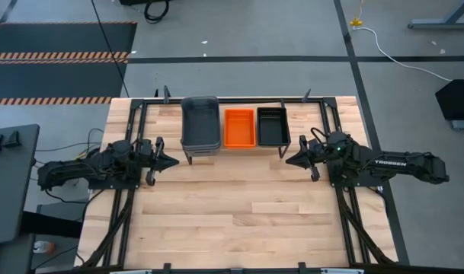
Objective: Stack baskets on shelf by color
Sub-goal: Return to Home Position
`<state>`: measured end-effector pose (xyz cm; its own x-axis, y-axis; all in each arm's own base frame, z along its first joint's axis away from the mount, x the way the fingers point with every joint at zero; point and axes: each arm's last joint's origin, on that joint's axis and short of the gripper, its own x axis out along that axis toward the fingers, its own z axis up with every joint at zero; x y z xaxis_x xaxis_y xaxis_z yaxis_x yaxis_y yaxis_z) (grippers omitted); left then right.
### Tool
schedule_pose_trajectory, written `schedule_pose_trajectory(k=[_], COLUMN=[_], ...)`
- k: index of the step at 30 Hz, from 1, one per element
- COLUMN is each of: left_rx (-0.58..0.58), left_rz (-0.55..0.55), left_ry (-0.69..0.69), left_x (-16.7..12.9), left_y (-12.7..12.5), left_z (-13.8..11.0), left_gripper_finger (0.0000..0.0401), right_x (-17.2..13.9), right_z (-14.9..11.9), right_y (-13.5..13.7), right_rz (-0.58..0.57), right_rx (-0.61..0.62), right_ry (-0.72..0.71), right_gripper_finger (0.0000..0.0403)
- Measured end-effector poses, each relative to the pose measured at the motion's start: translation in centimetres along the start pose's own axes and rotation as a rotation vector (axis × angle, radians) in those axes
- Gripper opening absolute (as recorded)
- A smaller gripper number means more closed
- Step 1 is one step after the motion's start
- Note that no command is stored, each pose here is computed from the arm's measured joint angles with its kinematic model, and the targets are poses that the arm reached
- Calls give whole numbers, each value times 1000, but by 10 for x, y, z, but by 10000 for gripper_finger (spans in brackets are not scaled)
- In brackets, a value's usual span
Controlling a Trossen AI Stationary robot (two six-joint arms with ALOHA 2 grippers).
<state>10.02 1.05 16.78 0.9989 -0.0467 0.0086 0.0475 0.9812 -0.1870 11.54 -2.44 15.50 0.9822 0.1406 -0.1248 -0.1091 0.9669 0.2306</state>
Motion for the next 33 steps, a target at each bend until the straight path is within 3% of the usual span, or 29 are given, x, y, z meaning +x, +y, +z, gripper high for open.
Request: schedule_pose_trajectory(k=[8,33], left_rx=[-25,-25], left_rz=[-1,-2], left_ry=[-7,-12], left_x=[0,0], left_y=[0,0], left_z=[1,1], left_gripper_finger=[34,27], right_x=[0,0], right_z=[6,6], right_y=[1,1], right_rz=[-5,-4], right_rx=[90,93], right_ry=[-61,-61], right_gripper_finger=[15,16])
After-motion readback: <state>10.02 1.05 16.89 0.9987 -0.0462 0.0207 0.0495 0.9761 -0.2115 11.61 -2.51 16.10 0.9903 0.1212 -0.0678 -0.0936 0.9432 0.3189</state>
